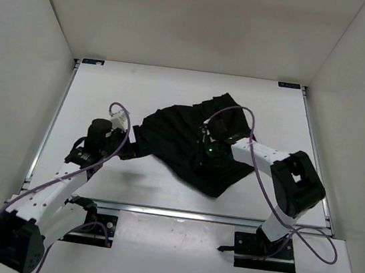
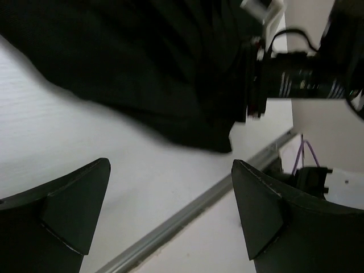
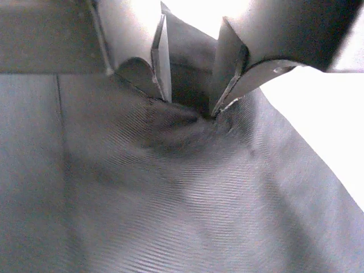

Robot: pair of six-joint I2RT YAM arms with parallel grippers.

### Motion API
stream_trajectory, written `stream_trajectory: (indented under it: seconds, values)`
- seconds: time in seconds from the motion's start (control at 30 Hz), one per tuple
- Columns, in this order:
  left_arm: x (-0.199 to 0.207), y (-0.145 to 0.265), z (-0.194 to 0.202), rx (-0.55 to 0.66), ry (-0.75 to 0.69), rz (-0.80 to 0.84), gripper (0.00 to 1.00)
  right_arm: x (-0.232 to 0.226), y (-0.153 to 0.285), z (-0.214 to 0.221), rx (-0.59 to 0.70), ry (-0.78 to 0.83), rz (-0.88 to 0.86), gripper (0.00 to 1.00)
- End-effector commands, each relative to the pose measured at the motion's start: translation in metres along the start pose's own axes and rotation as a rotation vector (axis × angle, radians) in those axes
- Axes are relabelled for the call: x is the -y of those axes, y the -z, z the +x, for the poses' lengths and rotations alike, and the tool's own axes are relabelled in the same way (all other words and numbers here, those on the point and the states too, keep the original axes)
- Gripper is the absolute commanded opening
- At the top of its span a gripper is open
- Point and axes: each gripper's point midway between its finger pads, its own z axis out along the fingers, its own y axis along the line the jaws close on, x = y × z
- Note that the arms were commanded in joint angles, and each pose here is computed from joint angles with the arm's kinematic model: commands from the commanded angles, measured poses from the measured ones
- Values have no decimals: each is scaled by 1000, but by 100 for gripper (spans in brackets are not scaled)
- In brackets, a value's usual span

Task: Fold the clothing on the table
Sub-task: Flatten the skirt out

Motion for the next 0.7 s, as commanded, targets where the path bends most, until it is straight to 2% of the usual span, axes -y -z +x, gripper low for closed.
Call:
stream_trajectory:
  seconds: [0.0,0.03,0.1,0.27,0.47,0.5,0.57,0.67]
  values:
    - [-29,19,4,13,10,-101,98,-101,-3,-21,10,46,-346,30]
    - [-29,20,2,18,0,-109,99,-109,-7,-18,-26,74,-376,29]
    - [-27,23,9,13,4,-112,99,-136,2,-29,-2,123,-412,31]
    - [-20,23,26,-9,38,-68,98,-121,37,-36,134,123,-306,38]
    - [-8,14,64,-106,40,-22,99,-22,80,-4,233,-51,-57,42]
    - [-3,12,71,-128,43,-3,99,-17,91,-5,270,-54,-51,42]
    - [4,7,82,-178,40,23,99,17,97,12,252,-120,20,42]
    - [5,0,83,-198,34,15,99,40,103,23,259,-133,81,42]
